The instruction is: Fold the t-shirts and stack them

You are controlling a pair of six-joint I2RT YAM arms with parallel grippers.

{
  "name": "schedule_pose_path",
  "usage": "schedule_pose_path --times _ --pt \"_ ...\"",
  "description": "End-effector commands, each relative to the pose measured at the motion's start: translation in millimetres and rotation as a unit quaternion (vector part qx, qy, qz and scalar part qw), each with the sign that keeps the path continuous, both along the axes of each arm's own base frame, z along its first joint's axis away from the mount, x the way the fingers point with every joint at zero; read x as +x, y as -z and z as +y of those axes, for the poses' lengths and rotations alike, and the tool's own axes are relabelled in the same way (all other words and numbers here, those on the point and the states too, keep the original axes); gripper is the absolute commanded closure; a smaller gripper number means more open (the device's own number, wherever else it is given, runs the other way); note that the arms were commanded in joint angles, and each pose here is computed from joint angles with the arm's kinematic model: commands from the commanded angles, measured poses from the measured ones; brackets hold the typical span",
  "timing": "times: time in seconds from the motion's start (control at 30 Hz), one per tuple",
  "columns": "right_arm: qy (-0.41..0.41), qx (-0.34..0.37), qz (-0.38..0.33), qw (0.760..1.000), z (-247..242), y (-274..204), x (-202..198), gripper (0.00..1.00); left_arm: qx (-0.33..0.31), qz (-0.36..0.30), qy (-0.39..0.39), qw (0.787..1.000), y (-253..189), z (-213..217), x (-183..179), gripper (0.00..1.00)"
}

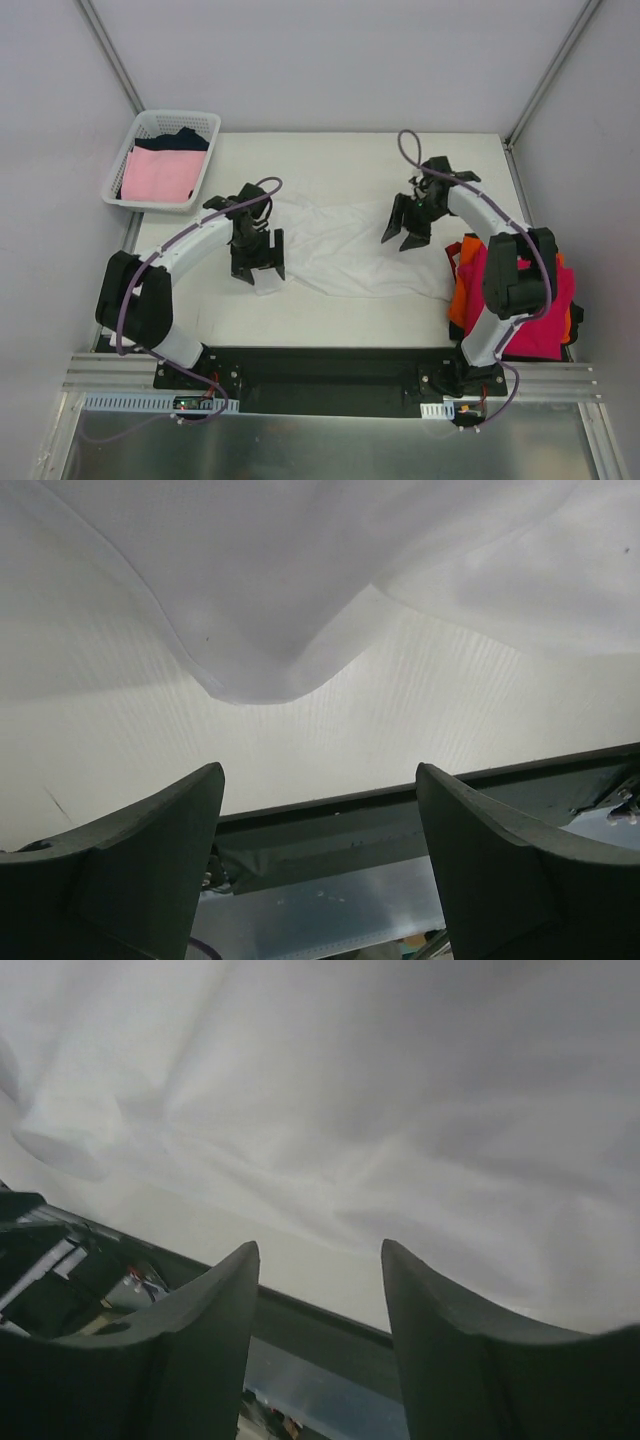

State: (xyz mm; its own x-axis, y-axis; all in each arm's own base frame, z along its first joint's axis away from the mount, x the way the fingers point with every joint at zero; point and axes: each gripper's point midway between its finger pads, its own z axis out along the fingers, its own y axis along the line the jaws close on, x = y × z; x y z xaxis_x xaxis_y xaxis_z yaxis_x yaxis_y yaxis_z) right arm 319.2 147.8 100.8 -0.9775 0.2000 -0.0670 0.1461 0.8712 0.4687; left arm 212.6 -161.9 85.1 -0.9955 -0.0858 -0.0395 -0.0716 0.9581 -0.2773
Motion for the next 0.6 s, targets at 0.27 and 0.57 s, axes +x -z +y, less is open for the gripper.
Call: schedule_pose_path --times 0.27,0.57 --pt "-0.086 -0.027 0.016 0.996 48 11 -41 0.99 -0.057 -0.043 -0.011 0.997 -27 -48 73 0.99" --pt "-0.109 -0.033 0.043 0.993 72 31 -39 0.99 -0.026 0.000 0.003 1.000 24 -52 91 1.00"
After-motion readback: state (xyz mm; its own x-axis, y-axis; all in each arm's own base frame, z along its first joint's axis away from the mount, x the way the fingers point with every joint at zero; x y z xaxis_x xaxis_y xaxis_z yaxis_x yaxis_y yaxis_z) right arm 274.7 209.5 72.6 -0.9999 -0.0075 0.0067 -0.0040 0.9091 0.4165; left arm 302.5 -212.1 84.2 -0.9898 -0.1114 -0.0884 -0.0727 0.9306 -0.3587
